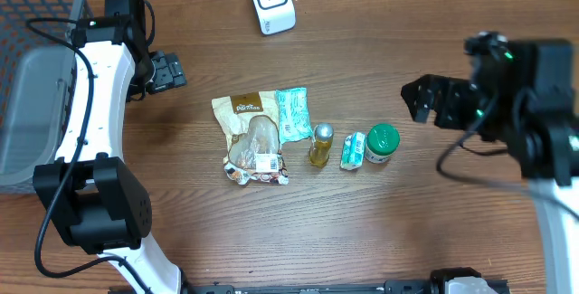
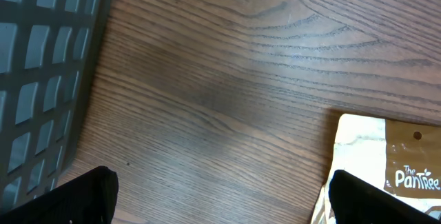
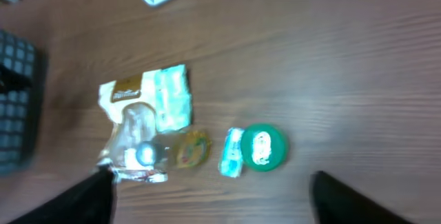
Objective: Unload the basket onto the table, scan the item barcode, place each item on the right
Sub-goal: 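Move the right gripper over the yellow oil bottle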
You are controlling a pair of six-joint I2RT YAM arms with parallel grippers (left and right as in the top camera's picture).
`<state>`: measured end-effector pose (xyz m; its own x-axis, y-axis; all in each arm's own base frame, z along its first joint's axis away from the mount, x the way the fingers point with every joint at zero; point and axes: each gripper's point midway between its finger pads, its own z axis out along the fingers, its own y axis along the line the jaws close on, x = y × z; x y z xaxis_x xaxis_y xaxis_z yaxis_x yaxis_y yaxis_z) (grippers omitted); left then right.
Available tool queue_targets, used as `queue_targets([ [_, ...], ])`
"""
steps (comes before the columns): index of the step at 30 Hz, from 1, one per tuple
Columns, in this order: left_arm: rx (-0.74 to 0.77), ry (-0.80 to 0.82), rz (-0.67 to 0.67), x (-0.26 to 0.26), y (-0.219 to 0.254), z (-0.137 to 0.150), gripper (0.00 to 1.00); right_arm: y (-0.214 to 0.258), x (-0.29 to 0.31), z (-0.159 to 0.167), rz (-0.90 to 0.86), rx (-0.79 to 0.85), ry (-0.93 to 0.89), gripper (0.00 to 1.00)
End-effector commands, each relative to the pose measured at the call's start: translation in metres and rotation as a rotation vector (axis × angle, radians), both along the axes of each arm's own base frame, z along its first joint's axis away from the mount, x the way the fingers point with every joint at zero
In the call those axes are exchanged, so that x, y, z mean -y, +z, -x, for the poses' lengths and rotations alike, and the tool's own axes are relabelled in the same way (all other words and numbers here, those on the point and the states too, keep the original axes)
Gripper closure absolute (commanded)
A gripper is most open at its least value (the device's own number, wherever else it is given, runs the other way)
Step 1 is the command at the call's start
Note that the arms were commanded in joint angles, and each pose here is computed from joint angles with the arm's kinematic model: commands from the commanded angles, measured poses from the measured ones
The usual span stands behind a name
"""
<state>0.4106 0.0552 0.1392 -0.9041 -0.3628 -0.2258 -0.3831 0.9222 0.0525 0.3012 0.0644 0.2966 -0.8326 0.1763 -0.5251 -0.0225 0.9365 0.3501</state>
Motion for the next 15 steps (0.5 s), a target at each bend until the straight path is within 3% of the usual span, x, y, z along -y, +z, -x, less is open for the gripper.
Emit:
queue_targets([
  [1, 0.03, -0.005, -0.017, -0.002, 0.011, -0.003, 0.0, -0.008, -0.014, -0.008, -0.063, -0.057, 0.039, 0.24],
  [9, 0.03, -0.005, -0.017, -0.002, 0.011, -0.003, 0.0, -0.032, -0.038, -0.01, -0.048, -0.151, 0.064, 0.25],
  [15, 0.03, -0.005, -0.017, -0.002, 0.011, -0.003, 0.0, -0.043, -0.058, -0.005, 0.031, -0.182, 0.033, 0.19],
])
